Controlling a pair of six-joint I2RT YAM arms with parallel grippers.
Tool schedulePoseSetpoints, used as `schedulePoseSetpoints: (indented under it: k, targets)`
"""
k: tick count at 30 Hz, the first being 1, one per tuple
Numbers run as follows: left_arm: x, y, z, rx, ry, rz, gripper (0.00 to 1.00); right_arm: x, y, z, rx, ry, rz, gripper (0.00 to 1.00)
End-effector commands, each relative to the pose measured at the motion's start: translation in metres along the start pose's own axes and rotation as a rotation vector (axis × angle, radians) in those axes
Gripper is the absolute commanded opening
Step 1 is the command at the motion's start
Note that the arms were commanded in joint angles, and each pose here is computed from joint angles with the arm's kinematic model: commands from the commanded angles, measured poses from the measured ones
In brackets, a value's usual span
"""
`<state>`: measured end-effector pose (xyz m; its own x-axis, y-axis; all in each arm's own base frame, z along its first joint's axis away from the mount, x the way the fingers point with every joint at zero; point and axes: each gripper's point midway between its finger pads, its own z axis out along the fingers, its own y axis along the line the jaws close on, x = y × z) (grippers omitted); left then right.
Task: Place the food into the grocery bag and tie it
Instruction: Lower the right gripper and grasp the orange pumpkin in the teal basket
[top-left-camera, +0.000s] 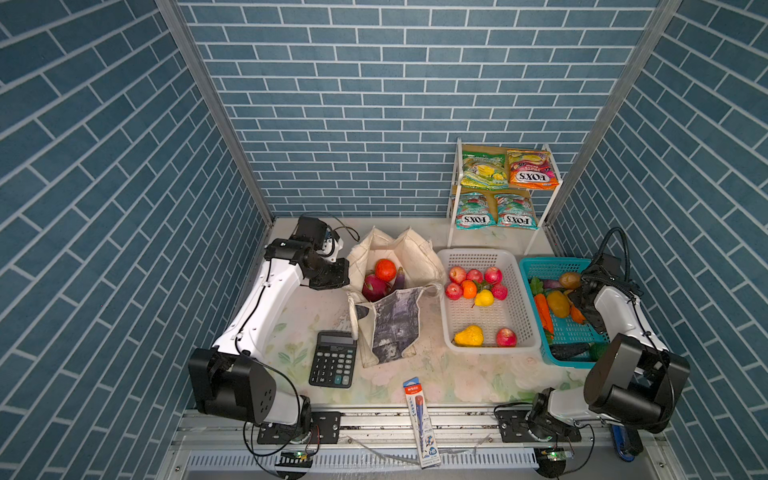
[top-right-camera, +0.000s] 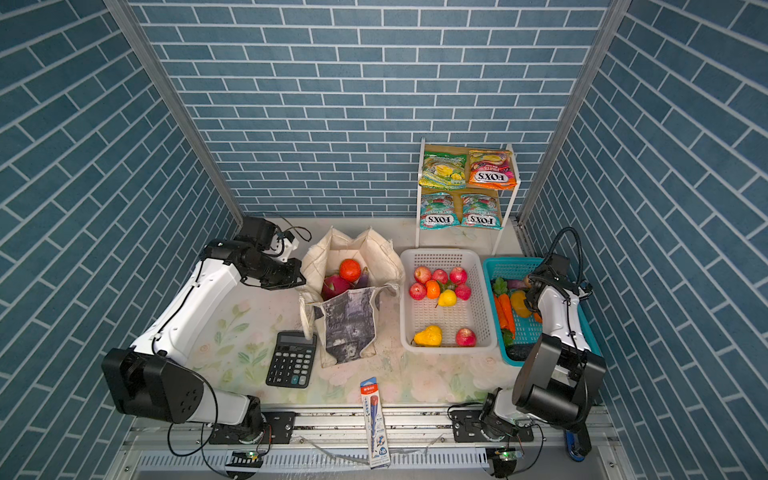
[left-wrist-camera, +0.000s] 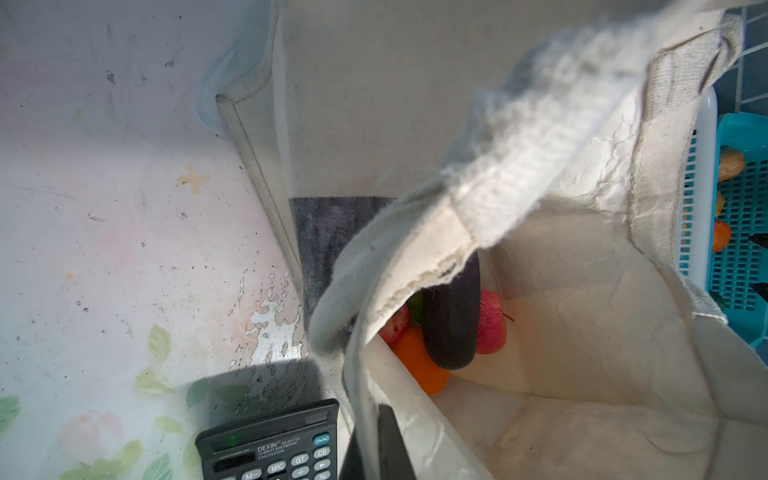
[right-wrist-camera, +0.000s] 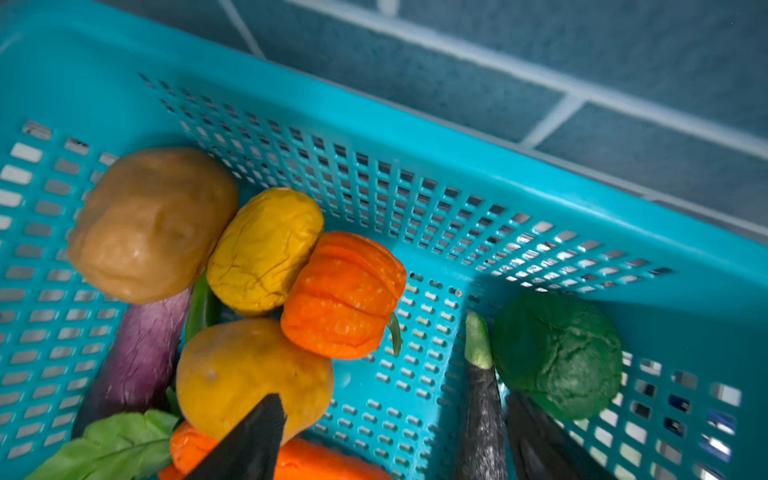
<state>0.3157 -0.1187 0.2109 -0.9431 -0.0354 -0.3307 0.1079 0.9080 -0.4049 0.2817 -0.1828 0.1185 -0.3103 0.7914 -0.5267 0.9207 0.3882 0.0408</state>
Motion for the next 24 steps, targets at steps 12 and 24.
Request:
schedulePoseSetpoints:
  k: [12, 24]
  targets:
    - [-0.013, -0.006, -0.001, 0.01, -0.033, 0.02, 0.0, -0.002, 0.013, 0.027, -0.025, 0.054, 0.072, 0.81]
    - [-0.015, -0.008, -0.003, 0.02, -0.041, 0.026, 0.0, -0.005, 0.025, 0.04, -0.029, 0.083, 0.087, 0.8]
